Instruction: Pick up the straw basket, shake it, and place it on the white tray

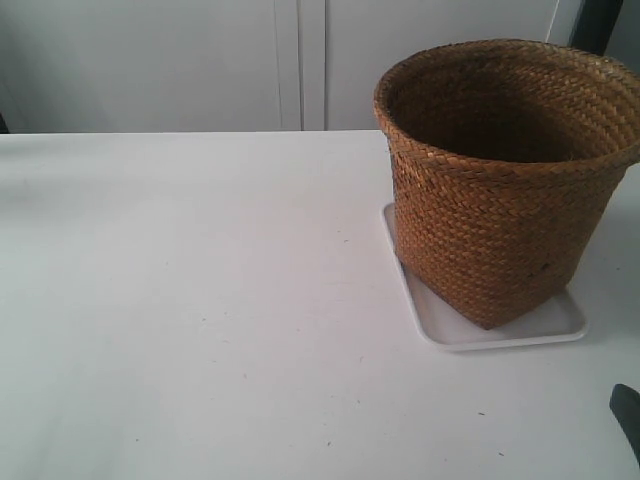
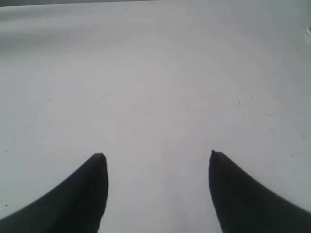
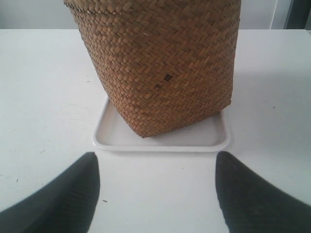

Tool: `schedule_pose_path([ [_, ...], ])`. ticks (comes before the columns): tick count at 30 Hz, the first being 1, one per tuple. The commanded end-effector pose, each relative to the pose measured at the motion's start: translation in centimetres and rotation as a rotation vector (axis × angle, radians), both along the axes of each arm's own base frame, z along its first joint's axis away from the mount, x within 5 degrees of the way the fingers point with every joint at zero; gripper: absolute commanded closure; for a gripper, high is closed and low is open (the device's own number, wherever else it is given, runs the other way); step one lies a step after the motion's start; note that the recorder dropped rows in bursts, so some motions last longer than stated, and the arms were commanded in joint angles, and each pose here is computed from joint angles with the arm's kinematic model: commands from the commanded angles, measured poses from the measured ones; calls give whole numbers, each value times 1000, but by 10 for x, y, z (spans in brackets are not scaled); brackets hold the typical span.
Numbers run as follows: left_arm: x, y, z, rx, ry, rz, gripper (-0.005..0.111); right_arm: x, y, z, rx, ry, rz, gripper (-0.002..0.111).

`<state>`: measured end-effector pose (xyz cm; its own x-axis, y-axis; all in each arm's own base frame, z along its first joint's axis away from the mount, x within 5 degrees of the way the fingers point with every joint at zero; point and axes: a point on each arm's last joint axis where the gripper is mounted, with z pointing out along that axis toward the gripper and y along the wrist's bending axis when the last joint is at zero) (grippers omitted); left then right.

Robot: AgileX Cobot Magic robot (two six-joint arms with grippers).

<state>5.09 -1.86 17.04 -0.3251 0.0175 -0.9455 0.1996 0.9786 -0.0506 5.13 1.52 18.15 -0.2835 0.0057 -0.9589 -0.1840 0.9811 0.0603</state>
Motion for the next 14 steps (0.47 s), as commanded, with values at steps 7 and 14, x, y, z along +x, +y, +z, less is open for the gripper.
schedule_pose_path([
  [7, 0, 0, -1, -3, 3, -2, 42, 0, 0, -1, -5, -3, -1, 45],
  [14, 0, 0, -1, -3, 3, -2, 42, 0, 0, -1, 0, -2, -2, 45],
])
